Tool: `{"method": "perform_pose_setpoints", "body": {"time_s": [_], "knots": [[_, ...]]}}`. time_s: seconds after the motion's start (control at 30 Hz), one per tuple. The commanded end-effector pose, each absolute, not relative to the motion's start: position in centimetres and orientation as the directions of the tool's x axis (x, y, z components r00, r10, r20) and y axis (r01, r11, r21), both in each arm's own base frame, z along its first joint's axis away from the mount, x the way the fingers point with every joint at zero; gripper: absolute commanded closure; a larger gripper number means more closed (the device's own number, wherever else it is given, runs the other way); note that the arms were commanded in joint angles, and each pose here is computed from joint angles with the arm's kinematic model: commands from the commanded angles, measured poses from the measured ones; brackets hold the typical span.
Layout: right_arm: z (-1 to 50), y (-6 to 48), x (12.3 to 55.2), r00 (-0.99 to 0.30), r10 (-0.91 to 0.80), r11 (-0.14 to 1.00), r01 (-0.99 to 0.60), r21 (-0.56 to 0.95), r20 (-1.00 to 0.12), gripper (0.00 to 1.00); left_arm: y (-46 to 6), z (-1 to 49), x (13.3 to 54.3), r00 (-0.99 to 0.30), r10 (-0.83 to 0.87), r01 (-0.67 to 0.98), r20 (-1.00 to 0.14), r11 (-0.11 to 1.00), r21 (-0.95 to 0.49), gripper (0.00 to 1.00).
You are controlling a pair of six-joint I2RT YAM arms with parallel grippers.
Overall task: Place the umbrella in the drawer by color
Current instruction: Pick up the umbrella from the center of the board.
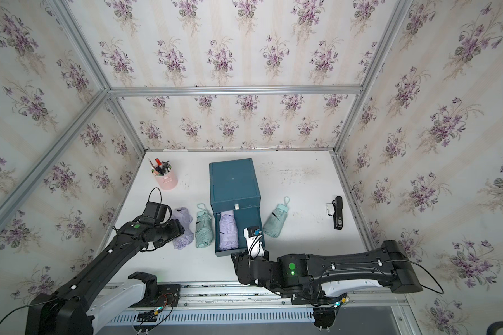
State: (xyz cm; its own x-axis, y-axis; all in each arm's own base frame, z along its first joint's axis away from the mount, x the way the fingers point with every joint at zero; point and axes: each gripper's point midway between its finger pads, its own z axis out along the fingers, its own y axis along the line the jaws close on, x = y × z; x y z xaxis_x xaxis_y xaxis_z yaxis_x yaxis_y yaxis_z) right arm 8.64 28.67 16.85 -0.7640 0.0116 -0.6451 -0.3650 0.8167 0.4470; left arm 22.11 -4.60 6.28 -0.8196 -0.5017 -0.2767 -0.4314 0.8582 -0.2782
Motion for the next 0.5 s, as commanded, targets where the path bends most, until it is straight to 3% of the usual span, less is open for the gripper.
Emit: {"method": "perform_pose_setpoints", "body": {"time_s": [0.0,0.27,0.47], "knots": [[16.9,28.3,9.2,-0.743,0.016,0.839,-0.354,0.414,-0.669,0.41,-3.9,6.0,23.6,-0.817,-0.494,-0.438,-0.299,0.868,-0.235,0.35],[17.0,30.0,9.0,-0.757,0.028,0.831,-0.345,0.436,-0.653,0.42,-4.6,3.8,24.4,-0.876,-0.432,-0.393,-0.214,0.898,-0.199,0.44],[17.1,30.6,8.9,-0.763,0.022,0.836,-0.340,0.430,-0.646,0.42,-5.1,3.0,23.9,-0.882,-0.426,-0.382,-0.201,0.896,-0.225,0.64]]}}
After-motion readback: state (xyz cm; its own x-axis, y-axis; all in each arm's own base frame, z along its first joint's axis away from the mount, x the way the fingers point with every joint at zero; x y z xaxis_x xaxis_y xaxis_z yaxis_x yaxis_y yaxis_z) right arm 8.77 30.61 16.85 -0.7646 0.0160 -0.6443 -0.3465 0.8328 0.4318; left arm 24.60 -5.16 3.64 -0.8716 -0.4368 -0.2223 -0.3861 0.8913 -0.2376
